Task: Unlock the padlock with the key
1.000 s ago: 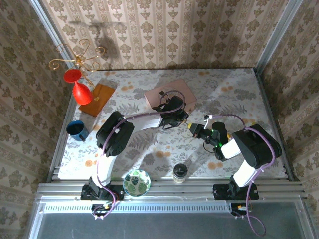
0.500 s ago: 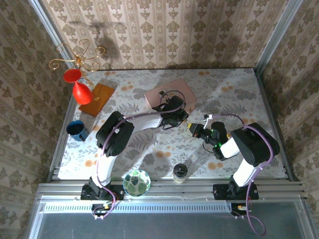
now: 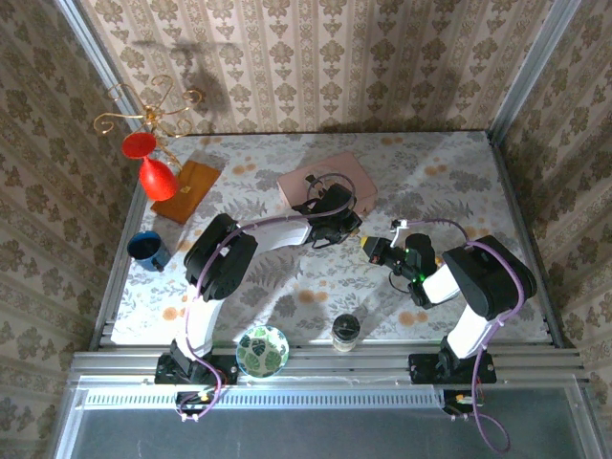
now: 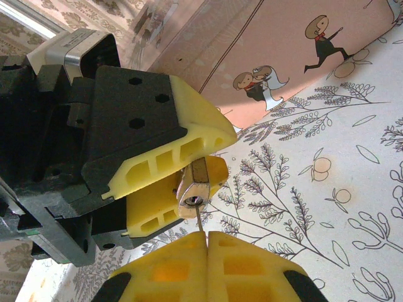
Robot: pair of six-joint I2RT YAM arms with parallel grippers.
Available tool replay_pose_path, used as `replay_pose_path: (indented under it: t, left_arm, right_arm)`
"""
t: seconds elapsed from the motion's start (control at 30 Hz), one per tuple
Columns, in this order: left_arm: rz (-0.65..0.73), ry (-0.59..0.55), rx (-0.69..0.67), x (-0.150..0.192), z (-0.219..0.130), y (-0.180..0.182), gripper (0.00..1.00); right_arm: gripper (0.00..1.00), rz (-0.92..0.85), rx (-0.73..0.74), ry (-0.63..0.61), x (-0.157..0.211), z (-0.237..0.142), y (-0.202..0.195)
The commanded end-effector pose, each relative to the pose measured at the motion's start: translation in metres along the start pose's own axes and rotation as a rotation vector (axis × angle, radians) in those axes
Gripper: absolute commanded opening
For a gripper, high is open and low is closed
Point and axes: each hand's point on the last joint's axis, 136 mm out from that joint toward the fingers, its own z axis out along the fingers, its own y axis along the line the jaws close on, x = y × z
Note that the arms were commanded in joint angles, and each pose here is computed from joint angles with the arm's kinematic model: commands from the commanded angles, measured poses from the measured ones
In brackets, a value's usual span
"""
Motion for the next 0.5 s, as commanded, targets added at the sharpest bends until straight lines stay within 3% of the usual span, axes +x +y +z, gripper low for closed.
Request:
replay_pose_path:
  t: [0.0, 0.47]
  left_arm:
    - [-0.005, 0.018, 0.134, 0.0021, -0.0056, -0.0405, 0.00]
    - [-0.008, 0.017, 0.129, 0.0021, -0.0066, -0.0389, 0.00]
  right_arm:
    - [0.00, -0.019, -0.025, -0.058, -0.0158, 0.0028, 0.0102]
    - [0.00, -0.027, -0.008, -0.070, -0.0179, -0.0012, 0.0095]
